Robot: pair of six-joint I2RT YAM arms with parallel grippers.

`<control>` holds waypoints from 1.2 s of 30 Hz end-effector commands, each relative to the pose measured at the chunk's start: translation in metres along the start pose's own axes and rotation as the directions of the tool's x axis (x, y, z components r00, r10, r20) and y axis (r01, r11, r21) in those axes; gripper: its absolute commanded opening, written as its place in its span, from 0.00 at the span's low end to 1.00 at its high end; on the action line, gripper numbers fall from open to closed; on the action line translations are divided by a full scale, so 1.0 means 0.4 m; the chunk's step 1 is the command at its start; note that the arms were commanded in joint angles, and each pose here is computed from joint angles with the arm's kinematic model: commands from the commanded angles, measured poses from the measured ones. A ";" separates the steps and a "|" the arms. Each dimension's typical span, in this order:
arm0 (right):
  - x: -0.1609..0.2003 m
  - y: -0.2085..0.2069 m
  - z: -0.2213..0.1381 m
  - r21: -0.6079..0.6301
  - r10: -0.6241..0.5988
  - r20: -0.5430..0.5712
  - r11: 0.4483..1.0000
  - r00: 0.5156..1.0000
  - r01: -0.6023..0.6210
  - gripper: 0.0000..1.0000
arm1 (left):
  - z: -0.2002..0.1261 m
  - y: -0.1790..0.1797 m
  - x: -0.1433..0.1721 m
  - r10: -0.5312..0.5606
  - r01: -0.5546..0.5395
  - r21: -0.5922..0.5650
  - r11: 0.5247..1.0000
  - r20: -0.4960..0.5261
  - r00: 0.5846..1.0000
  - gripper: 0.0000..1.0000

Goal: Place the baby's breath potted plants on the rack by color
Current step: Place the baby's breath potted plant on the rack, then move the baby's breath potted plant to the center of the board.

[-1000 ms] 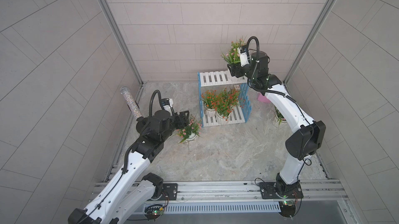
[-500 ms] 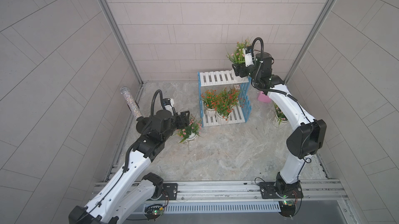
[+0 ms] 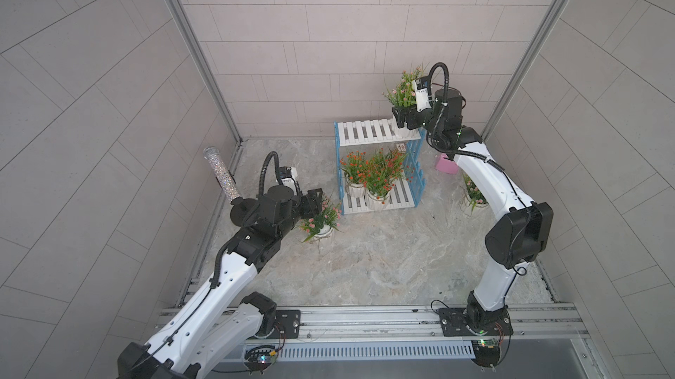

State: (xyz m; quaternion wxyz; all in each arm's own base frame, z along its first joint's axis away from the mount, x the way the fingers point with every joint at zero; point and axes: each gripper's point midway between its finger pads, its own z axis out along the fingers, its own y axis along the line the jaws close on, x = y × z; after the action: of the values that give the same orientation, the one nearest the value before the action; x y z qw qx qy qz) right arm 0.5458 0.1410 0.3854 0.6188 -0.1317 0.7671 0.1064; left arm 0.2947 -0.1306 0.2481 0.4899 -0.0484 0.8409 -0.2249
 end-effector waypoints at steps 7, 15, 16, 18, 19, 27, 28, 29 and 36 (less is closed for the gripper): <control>-0.098 0.008 -0.051 -0.026 -0.034 0.103 0.999 0.994 0.037 0.99 | -0.002 -0.001 -0.010 0.006 -0.006 -0.003 1.000 0.021 1.000 0.73; -0.116 0.018 -0.059 -0.047 -0.044 0.129 0.998 0.991 0.051 0.99 | -0.002 -0.001 -0.010 0.010 -0.010 -0.004 1.000 0.023 1.000 0.73; -0.123 0.019 -0.063 -0.048 -0.045 0.138 0.998 0.989 0.052 0.99 | -0.001 0.000 -0.009 0.010 -0.010 -0.004 1.000 0.022 1.000 0.73; -0.134 0.020 -0.069 -0.048 -0.046 0.150 0.997 0.988 0.054 0.99 | 0.000 0.001 -0.009 0.012 -0.011 -0.005 1.000 0.021 1.000 0.73; -0.139 0.021 -0.072 -0.049 -0.047 0.158 0.997 0.986 0.055 0.99 | 0.002 0.001 -0.007 0.012 -0.012 -0.006 1.000 0.018 1.000 0.73; -0.188 0.025 -0.101 -0.047 -0.057 0.210 0.997 0.976 0.069 0.99 | 0.007 0.000 -0.004 0.013 -0.013 -0.005 1.000 0.014 1.000 0.73; -0.195 0.026 -0.105 -0.048 -0.057 0.217 0.996 0.975 0.069 0.99 | 0.007 0.001 -0.003 0.014 -0.014 -0.006 1.000 0.013 1.000 0.73; -0.204 0.026 -0.110 -0.046 -0.061 0.225 0.996 0.973 0.073 0.99 | 0.007 0.001 -0.004 0.014 -0.014 -0.005 1.000 0.014 1.000 0.73; -0.255 0.039 -0.157 -0.063 -0.051 0.275 0.995 0.960 0.071 0.99 | 0.014 0.001 -0.001 0.013 -0.013 -0.007 1.000 0.010 1.000 0.73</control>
State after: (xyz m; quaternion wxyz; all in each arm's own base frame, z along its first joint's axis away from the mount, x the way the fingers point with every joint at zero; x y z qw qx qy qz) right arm 0.5263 0.1454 0.4453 0.6720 -0.1539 0.7126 0.1303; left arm 0.2974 -0.1312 0.2445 0.4870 -0.0490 0.8436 -0.2209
